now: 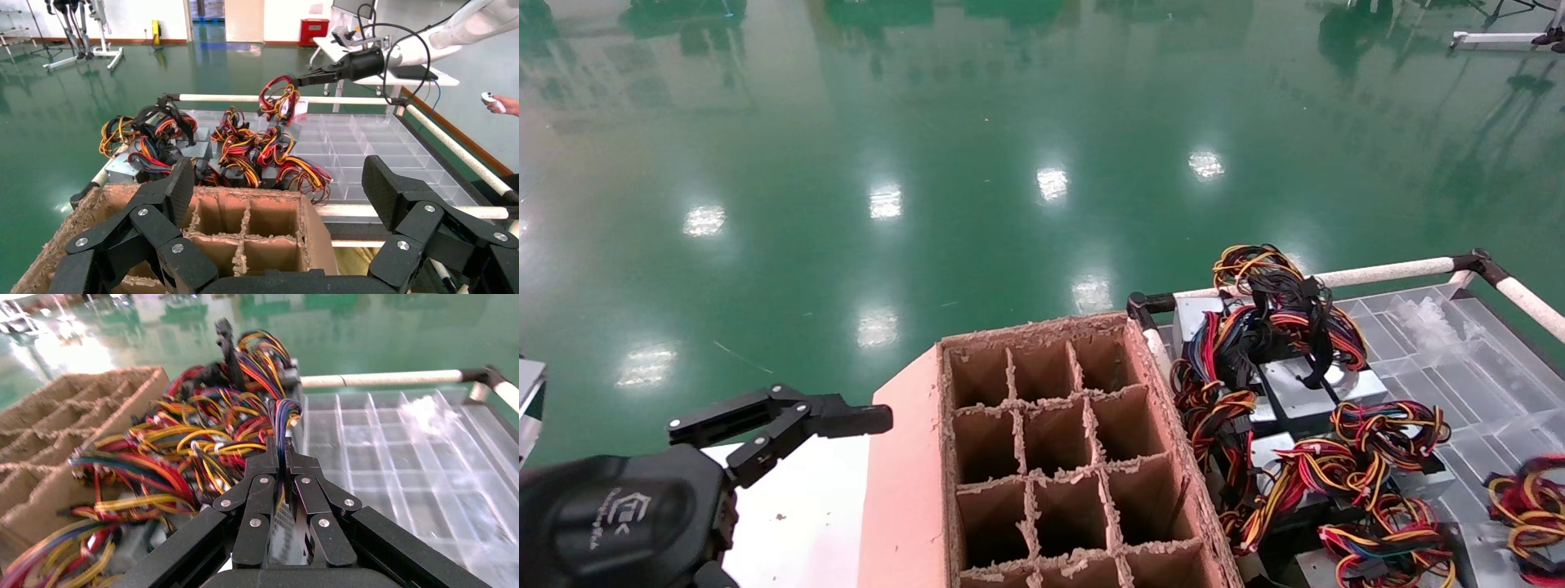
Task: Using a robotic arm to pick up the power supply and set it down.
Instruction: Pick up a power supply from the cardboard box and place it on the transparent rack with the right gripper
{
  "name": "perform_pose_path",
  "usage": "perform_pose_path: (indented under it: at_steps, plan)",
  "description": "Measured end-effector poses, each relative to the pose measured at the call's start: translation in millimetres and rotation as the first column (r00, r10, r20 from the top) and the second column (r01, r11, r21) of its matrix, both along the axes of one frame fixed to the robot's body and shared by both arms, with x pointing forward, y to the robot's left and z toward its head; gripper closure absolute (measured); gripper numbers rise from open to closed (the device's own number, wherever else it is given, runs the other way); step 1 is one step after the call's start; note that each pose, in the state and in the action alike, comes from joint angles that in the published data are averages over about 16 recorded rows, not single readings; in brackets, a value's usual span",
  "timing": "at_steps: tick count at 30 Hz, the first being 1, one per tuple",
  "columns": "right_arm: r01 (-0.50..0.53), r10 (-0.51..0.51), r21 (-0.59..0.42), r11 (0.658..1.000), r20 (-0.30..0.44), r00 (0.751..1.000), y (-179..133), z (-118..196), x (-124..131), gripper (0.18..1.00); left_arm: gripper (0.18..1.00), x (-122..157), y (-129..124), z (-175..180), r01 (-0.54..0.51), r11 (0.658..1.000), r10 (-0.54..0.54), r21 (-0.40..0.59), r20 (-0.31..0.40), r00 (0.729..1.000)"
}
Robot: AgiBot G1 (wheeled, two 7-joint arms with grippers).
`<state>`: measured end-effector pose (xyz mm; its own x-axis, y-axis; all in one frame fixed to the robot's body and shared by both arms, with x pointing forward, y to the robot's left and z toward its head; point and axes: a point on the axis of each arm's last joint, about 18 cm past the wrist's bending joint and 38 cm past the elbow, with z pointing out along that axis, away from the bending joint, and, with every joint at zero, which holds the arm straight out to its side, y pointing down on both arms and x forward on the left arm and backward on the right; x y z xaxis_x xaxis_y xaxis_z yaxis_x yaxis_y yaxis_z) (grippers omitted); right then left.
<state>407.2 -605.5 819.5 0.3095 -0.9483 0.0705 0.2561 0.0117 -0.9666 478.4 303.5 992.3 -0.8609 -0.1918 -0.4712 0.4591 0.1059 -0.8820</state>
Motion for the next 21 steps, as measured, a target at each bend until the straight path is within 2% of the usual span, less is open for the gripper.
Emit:
perform_pose_path:
  at_steps: [11, 21]
  plan:
    - [0.051, -0.051, -0.004, 0.999, -0.03, 0.998, -13.6, -3.7, -19.1, 0.987, 0.184, 0.0, 0.0, 0.0, 0.0, 1.0, 0.0, 0.0, 0.0, 1.0]
    - [0.031, -0.032, -0.021, 0.999, -0.043, 0.999, -10.5, 7.1, -8.2, 0.987, 0.184, 0.0, 0.0, 0.0, 0.0, 1.0, 0.0, 0.0, 0.0, 1.0]
